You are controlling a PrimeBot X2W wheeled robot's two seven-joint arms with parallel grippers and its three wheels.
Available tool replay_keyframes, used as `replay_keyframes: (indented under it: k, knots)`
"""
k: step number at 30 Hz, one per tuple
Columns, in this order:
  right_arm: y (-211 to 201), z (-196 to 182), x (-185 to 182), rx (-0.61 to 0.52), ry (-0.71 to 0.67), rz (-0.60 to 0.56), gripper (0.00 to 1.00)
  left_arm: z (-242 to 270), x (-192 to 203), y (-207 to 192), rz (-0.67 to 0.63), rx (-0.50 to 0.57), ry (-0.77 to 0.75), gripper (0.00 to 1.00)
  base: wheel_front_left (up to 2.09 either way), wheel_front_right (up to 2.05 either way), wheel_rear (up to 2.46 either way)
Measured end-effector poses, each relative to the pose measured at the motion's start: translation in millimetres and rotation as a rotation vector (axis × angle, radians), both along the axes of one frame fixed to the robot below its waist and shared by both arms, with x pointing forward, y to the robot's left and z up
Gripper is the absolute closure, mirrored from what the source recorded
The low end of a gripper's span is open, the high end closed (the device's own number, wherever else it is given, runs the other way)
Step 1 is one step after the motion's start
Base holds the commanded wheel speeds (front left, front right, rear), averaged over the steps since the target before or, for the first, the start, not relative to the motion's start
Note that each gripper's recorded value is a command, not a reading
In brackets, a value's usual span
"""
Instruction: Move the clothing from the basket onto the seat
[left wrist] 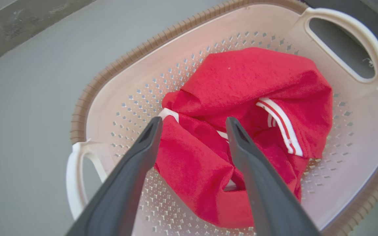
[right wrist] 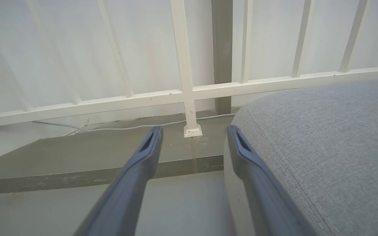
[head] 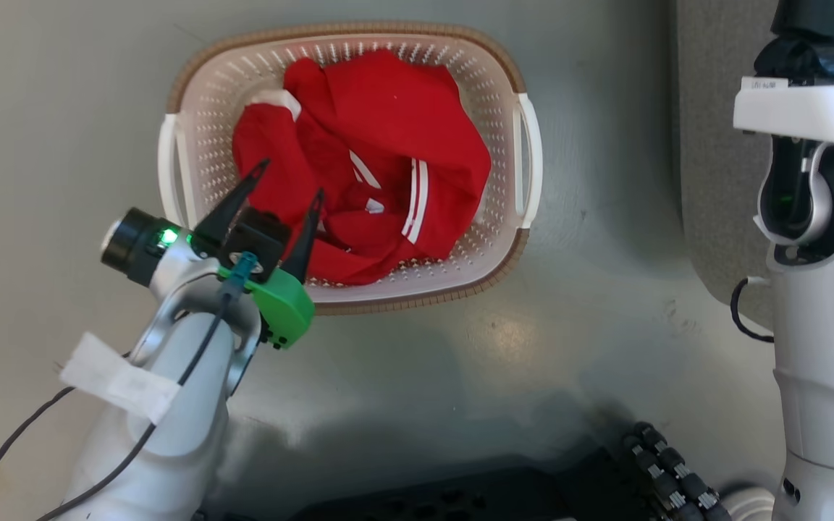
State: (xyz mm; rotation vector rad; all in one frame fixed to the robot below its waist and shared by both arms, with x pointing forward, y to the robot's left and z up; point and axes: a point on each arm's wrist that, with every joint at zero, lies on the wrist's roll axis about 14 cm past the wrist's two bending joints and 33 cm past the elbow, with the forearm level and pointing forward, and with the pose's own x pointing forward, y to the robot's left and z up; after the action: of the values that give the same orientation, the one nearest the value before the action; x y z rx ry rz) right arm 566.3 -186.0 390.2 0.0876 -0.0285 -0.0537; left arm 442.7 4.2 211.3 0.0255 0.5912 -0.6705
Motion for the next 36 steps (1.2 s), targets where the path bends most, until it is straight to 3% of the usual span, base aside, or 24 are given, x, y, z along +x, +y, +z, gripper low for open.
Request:
replay_keyframes:
  k: [7, 22, 36]
  knots:
    - [-3, -16, 5, -0.011, 0.021, -0.003, 0.0, -34, -29, -14, -0.098, 0.032, 0.097, 0.0, 0.0, 0.0, 0.0]
    - [-3, -28, 6, -0.018, 0.043, 0.009, 0.0, -72, -51, -23, -0.216, 0.104, 0.206, 0.0, 0.0, 0.0, 0.0]
    - [-3, -36, 3, 0.003, 0.064, 0.011, 0.0, -90, -39, -20, -0.24, 0.206, 0.195, 0.0, 0.0, 0.0, 0.0]
